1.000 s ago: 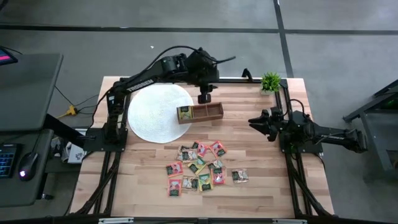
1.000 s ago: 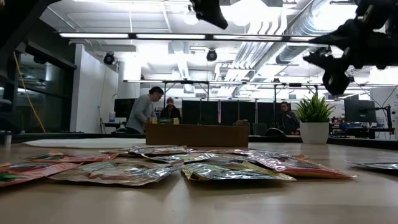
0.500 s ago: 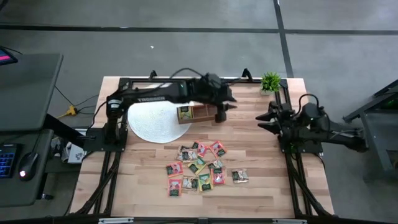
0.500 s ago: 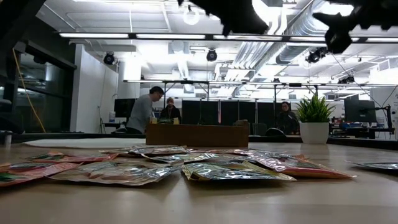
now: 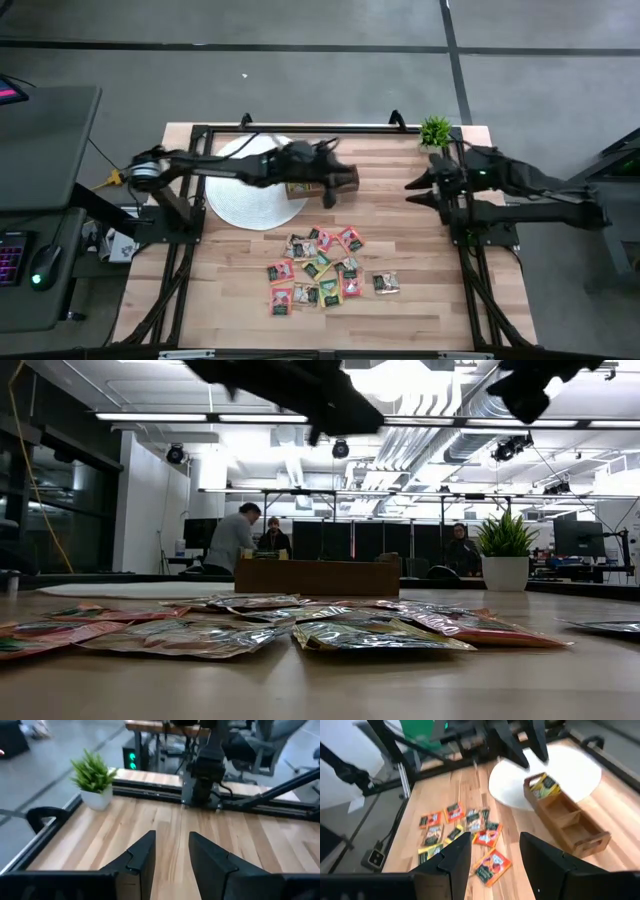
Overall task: Pick & Place Tea
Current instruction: Put the brown tea bag into the middle compartment of the wooden organizer
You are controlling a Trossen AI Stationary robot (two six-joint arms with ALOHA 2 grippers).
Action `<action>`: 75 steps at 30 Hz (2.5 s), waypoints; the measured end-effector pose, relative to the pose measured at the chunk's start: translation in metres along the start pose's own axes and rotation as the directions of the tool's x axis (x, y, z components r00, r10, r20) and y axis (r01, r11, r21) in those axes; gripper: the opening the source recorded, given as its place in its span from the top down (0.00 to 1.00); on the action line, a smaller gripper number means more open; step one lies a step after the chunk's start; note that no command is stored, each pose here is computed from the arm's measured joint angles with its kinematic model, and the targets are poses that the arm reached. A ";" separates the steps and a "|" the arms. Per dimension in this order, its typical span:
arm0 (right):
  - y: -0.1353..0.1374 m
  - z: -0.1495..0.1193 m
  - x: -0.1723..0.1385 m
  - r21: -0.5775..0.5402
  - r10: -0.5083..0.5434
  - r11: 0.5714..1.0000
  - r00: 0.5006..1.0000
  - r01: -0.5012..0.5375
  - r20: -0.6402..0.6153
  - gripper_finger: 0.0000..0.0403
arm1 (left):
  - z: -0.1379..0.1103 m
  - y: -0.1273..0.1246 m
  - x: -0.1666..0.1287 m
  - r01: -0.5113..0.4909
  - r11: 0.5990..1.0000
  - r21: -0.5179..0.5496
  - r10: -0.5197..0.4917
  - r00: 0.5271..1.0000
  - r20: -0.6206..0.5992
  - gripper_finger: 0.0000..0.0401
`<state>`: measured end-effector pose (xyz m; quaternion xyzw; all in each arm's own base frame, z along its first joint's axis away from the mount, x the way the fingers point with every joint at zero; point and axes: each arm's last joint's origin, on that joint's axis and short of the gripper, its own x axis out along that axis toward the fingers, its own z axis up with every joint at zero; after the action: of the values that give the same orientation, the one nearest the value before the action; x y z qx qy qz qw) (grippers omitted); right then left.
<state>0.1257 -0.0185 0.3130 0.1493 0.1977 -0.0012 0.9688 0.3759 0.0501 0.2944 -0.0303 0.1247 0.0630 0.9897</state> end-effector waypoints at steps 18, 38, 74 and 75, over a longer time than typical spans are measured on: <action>0.016 -0.010 0.155 -0.096 0.185 0.974 0.963 -0.207 -0.197 0.59 | -0.130 -0.100 -0.084 -0.112 0.967 -0.227 0.094 0.992 -0.087 0.71; 0.024 -0.035 0.293 -0.111 0.196 0.963 0.923 -0.244 -0.331 0.59 | -0.209 -0.133 -0.143 -0.134 0.912 -0.387 0.044 0.972 -0.233 0.71; 0.011 -0.071 0.332 -0.167 0.089 0.971 0.905 -0.173 -0.416 0.59 | -0.213 -0.132 -0.144 -0.152 0.908 -0.391 0.042 0.961 -0.274 0.71; 0.011 -0.071 0.332 -0.167 0.089 0.971 0.905 -0.172 -0.416 0.59 | -0.213 -0.132 -0.144 -0.153 0.906 -0.394 0.043 0.961 -0.274 0.71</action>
<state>0.4048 0.0313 0.1267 0.0610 0.3830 0.1147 0.9146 0.2028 -0.1135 0.1301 -0.2393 0.2382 0.1333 0.9318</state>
